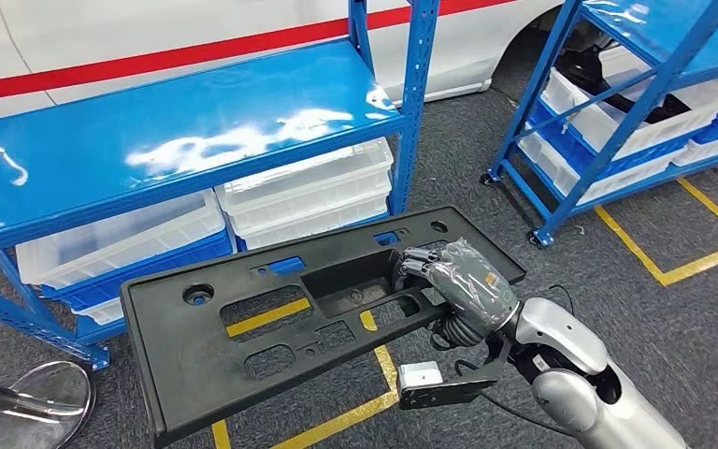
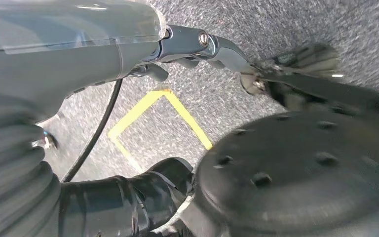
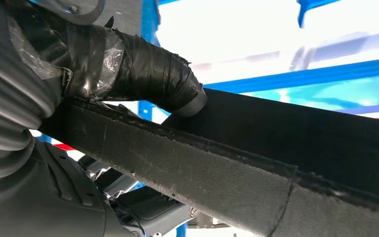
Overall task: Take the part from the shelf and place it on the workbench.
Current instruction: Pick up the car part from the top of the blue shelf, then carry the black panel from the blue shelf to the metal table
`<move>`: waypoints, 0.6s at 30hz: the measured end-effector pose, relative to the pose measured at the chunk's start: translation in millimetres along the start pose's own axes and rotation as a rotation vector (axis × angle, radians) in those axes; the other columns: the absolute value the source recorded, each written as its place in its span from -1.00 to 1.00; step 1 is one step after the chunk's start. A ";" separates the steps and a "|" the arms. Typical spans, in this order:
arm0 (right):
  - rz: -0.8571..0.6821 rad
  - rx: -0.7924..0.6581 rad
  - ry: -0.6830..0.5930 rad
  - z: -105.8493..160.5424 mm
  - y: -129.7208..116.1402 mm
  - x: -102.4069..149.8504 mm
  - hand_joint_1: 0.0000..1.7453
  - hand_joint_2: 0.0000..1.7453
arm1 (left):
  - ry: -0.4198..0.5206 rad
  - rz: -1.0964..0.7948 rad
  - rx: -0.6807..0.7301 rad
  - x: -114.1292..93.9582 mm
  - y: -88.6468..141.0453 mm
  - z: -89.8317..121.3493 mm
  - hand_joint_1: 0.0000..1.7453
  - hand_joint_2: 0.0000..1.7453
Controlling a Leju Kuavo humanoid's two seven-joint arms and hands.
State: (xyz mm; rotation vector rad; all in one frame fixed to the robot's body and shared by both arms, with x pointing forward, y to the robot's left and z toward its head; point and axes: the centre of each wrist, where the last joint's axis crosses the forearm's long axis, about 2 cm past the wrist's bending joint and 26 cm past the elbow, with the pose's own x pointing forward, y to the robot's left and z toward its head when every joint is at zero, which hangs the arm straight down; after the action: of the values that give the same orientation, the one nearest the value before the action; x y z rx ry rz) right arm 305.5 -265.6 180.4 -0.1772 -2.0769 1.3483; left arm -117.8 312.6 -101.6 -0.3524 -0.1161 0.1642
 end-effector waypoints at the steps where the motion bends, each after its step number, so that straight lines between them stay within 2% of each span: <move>1: 0.000 -0.001 0.000 0.0 -0.2 0.0 1.00 1.00 | 0.000 -0.002 -0.001 -0.1 0.7 0.4 -1.00 1.00; 18: 0.007 -0.012 0.015 3.7 -7.1 -2.6 1.00 1.00 | -0.007 -0.014 -0.006 0.6 9.1 4.3 -1.00 1.00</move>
State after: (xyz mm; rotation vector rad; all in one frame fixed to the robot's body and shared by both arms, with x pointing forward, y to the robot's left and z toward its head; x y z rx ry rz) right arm 307.0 -272.9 184.4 -0.1986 -2.0740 1.3350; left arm -119.1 322.5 -100.7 -0.3566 -0.1263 0.1518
